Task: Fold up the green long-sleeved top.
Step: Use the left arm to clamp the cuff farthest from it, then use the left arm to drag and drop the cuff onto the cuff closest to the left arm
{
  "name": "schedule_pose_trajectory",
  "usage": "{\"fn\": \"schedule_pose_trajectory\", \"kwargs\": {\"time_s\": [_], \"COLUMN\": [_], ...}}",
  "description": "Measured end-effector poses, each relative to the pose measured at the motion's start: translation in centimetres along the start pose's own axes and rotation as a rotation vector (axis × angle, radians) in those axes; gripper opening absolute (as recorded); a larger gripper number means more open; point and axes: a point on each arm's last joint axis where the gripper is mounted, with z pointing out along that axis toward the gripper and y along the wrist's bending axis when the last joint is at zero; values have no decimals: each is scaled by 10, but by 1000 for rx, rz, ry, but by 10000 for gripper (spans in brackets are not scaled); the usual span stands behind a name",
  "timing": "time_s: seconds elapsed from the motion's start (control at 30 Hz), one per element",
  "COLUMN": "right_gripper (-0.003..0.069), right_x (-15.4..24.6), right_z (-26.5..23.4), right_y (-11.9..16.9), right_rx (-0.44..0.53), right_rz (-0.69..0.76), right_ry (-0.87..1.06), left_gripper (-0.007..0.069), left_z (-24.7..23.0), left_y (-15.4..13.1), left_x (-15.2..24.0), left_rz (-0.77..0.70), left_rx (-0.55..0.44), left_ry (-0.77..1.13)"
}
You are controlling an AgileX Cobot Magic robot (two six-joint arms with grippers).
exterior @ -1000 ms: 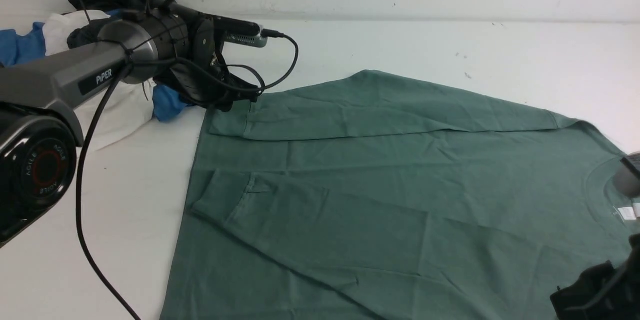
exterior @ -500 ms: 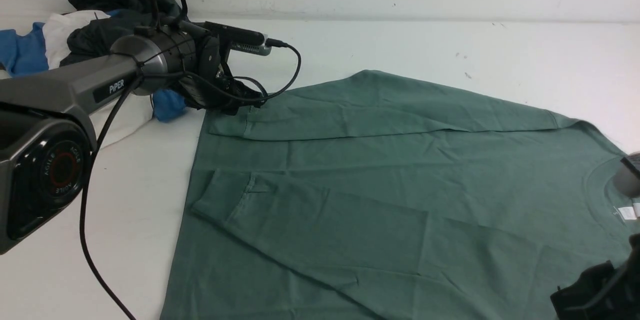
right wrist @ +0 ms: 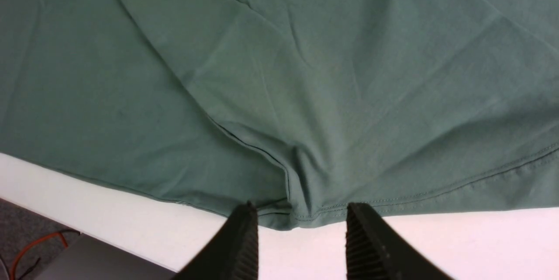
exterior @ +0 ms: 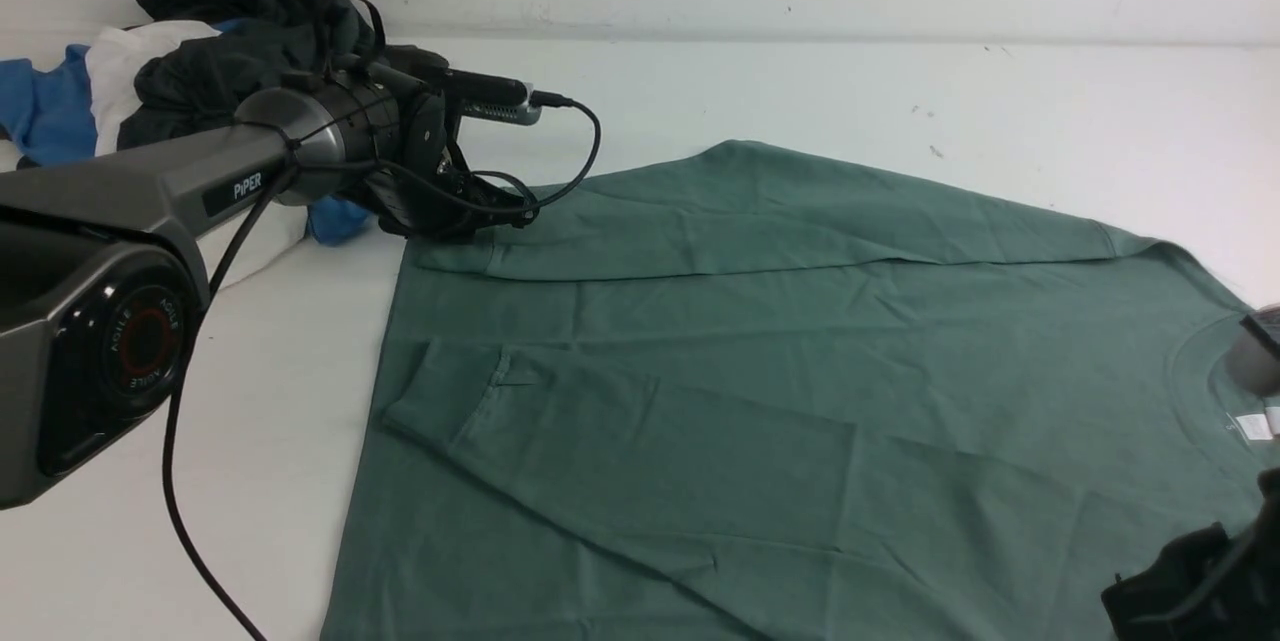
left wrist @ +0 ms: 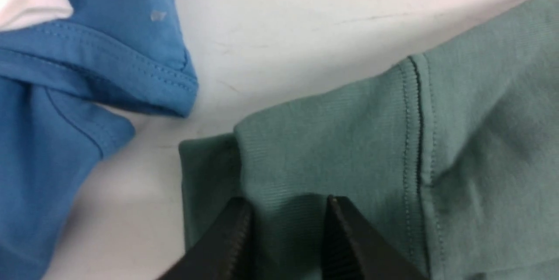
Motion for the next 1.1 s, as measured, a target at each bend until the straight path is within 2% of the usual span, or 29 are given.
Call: {"fn": "schedule_pose_trajectory", "kwargs": {"time_s": [0.07,0.1,0.13,0.17,0.4,0.53,0.6,0.67,0.73,0.83,0.97,1.1], "right_gripper": [267,267,267,267,267,267,267,267,267,267,267,267], "right_x": [0,0,0,0,0,-2,-6,-7,-10,-13,-13,-12], "right_z": [0,0,0,0,0,0,-1,-2,-4,-7,-8,-8], "right_y": [0,0,0,0,-1,-7,-15,-18,-26,-32,-36,-36], "right_rx": [0,0,0,0,9,76,166,201,286,359,404,405], "right_rz": [0,0,0,0,1,-26,-20,-13,4,11,11,18], "right_ry": [0,0,0,0,-1,-25,-59,-75,-117,-149,-150,-143], "left_gripper": [60,60,19,11,6,6,6,6,6,6,6,6], "left_z": [-1,-1,-3,-6,-56,-91,-117,-128,-149,-170,-192,-219], "left_y": [0,0,1,1,5,6,5,4,0,-6,-11,-16], "left_x": [1,0,0,-1,-20,-27,-28,-28,-26,-20,-14,-10], "left_rz": [0,0,-1,-2,-13,-12,-10,-11,-16,-15,9,27], "left_rx": [-2,-2,-3,-4,-1,19,52,77,142,233,304,322], "left_ry": [9,7,9,11,-4,0,35,56,100,176,243,223]}}
